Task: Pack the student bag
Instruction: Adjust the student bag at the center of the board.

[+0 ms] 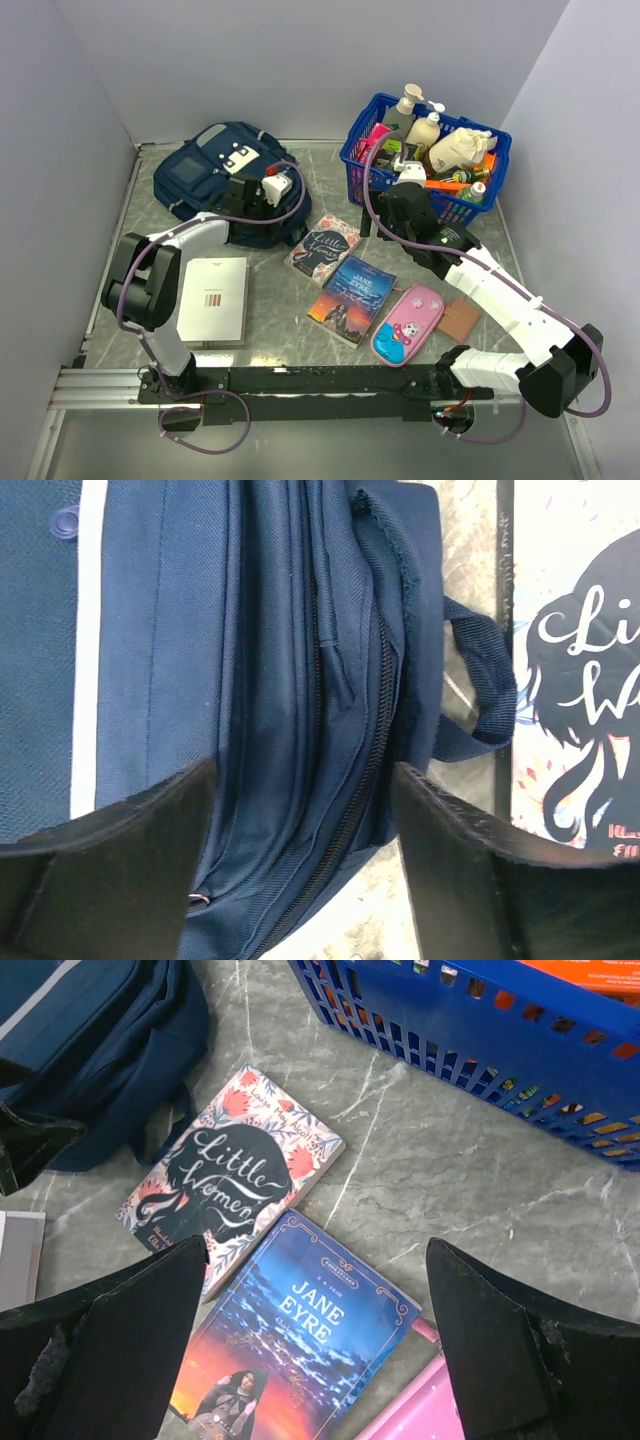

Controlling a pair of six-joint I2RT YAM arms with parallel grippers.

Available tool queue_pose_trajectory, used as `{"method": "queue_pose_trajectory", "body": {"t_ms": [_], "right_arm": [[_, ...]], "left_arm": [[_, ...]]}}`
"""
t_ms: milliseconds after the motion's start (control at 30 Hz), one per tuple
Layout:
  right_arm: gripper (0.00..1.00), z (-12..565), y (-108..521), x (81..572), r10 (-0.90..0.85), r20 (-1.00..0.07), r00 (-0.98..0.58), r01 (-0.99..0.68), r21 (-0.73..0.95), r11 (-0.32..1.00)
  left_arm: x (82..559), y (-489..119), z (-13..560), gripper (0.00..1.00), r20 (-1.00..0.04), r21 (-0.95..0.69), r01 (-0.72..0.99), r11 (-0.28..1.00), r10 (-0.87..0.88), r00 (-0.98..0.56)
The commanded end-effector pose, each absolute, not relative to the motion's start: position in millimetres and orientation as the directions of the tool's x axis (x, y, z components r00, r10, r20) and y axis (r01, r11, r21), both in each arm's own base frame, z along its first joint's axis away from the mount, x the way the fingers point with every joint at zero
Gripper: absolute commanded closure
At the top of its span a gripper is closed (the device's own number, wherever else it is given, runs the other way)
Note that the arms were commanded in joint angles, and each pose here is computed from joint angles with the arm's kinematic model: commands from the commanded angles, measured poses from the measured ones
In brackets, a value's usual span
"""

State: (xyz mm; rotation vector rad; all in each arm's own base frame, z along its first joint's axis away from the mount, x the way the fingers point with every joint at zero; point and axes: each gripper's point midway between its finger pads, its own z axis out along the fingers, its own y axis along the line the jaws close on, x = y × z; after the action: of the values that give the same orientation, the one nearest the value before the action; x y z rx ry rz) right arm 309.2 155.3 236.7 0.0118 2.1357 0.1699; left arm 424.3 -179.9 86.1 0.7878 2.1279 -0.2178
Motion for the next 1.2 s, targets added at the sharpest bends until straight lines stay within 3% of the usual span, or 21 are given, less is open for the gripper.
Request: {"method": "queue_pose_trajectory", "body": {"t_ms": [0, 133, 267, 567, 767, 1000, 1167], "right_arm": [[0.03, 246.7, 154.7, 306.4, 0.079, -0.858, -0.508, -0.076, 0.136, 0.988], [0.03, 246.8, 153.7, 303.5, 0.086, -0.861, -0.501, -0.080, 0.145, 0.986], [0.03, 249.1, 150.3, 300.6, 0.093, -0.866, -0.491, -0.078, 0.150, 0.986], [0.04, 252.9, 147.4, 289.7, 0.130, -0.876, -0.464, -0.096, 0.196, 0.976], [0.04, 256.6, 144.6, 285.8, 0.135, -0.881, -0.454, -0.101, 0.202, 0.974], [0.04, 265.1, 144.9, 283.4, 0.137, -0.888, -0.438, -0.120, 0.209, 0.970], [0.05, 268.1, 144.8, 282.8, 0.136, -0.892, -0.430, -0.129, 0.210, 0.969]], "left_arm": [[440.2, -184.6, 99.7, 0.30, -0.786, 0.167, 0.592, 0.789, 0.469, -0.402], [445.2, -182.5, 91.3, 0.60, -0.770, 0.176, 0.581, 0.794, 0.479, -0.421], [456.8, -181.3, 109.2, 0.99, -0.782, 0.192, 0.549, 0.814, 0.464, -0.415], [489.1, -167.5, 252.5, 0.99, -0.912, 0.236, 0.418, 0.877, 0.349, -0.217], [486.5, -157.5, 335.4, 0.99, -0.941, 0.265, 0.381, 0.886, 0.325, -0.099], [440.6, -155.5, 420.2, 0.99, -0.949, 0.291, 0.428, 0.856, 0.316, 0.013], [388.9, -164.8, 448.7, 0.99, -0.945, 0.291, 0.519, 0.804, 0.325, 0.028]]}}
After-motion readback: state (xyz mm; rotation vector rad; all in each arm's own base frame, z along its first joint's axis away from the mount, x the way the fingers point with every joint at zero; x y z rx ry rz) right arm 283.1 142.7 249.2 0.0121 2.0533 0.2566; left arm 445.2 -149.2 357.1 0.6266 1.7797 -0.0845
